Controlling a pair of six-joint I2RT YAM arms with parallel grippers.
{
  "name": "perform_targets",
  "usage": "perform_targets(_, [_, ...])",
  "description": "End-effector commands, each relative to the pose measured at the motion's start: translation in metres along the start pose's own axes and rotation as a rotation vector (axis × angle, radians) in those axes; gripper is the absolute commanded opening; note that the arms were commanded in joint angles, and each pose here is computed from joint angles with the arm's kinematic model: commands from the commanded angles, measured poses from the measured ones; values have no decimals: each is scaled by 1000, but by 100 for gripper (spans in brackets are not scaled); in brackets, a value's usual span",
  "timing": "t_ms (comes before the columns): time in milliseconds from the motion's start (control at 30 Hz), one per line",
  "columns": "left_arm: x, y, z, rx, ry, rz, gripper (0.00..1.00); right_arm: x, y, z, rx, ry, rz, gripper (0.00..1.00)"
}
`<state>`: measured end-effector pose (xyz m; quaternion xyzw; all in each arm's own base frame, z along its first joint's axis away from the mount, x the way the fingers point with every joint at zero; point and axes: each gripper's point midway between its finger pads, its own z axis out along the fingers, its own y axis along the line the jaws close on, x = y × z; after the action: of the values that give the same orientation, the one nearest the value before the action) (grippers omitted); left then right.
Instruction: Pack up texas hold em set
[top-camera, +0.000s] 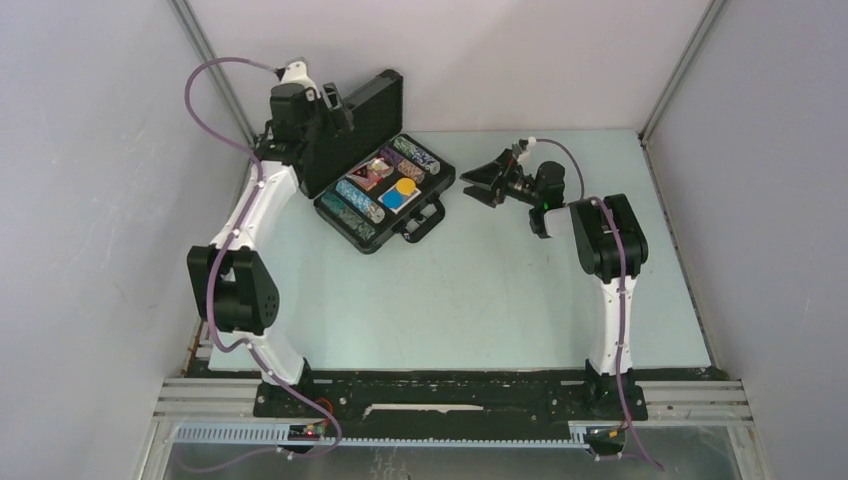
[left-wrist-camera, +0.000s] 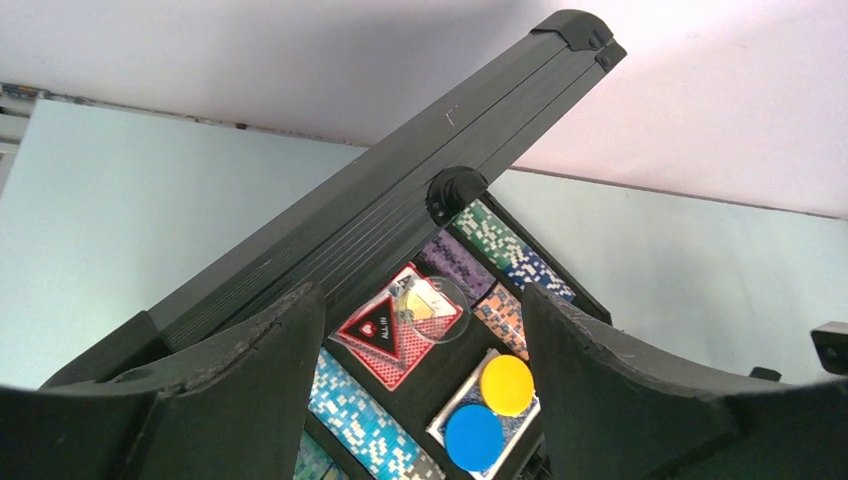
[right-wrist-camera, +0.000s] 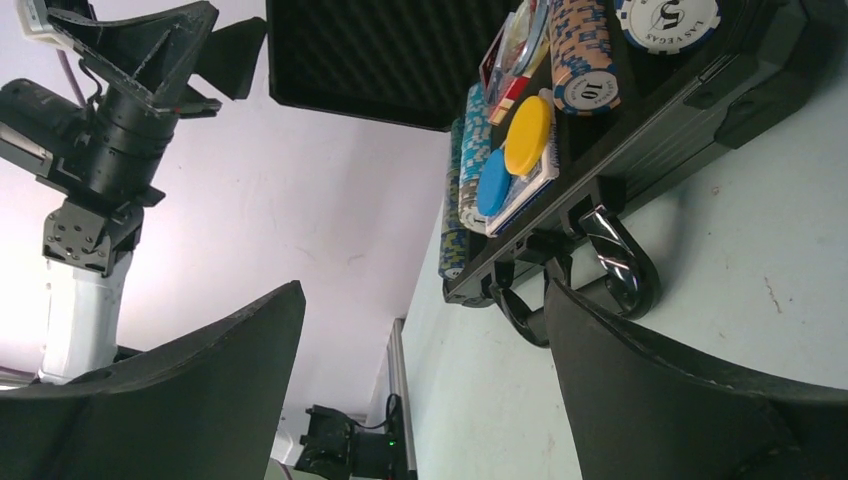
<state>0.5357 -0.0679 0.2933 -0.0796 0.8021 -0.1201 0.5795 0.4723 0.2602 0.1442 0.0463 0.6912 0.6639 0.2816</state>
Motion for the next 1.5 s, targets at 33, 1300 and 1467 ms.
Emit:
perform_targets(33, [75,-2,-9,-1,212,-71,77,-5,26,8,-70,21,-26,99])
perform_targets(1300, [203,-65,-72,253,551,-172,76,25,-12,24,121,164,-13,99])
perform_targets(1467, [192,-79,-57,290,564,-189,75,40,-17,23,152,196,15,96])
